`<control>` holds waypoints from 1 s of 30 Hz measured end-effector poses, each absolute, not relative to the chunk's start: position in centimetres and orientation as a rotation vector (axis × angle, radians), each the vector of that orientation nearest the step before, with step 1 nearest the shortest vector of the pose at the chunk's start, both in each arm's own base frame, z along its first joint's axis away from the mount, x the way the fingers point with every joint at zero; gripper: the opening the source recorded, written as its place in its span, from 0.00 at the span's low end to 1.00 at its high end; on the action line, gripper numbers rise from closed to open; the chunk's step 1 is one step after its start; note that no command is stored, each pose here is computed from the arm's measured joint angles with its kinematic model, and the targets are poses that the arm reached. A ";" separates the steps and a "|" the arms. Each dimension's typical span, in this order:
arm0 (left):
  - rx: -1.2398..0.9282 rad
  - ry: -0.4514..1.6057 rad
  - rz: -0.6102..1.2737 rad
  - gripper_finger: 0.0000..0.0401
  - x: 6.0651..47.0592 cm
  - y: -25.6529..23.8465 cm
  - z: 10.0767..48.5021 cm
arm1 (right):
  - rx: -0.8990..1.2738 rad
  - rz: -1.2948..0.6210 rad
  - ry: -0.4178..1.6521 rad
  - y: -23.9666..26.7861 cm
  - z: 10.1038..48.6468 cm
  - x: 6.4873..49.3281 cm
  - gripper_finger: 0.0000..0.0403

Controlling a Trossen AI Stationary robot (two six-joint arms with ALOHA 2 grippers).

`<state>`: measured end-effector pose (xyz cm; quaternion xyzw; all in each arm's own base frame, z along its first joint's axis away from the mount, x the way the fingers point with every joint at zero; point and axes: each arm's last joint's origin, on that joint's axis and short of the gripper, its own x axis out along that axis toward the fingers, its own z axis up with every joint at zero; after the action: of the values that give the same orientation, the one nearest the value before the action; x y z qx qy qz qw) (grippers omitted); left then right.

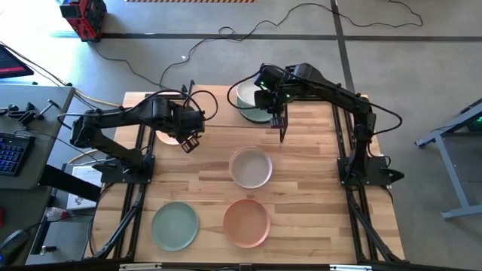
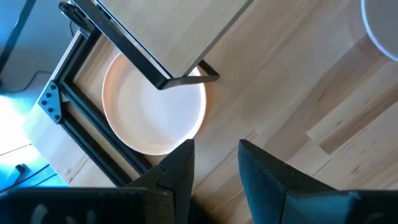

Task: Place and stack plates onto a shelf
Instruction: Stack the white plate on top of the green plate

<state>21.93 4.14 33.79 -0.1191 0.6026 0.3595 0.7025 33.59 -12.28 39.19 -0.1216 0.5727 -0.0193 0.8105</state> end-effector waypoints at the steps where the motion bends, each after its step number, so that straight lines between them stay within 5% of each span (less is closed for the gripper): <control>1: -0.267 1.336 0.799 0.28 22.0 4.1 33.8 | -0.257 -0.043 1.227 -12.4 39.1 33.6 0.00; 30: -0.277 1.299 0.792 0.28 22.4 4.2 33.8 | -0.282 0.026 1.373 -12.8 35.7 35.7 0.00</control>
<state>22.36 4.18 33.81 -0.1252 0.5867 0.3576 0.7157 35.65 -12.81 35.66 -0.1299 0.6316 0.0118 0.7642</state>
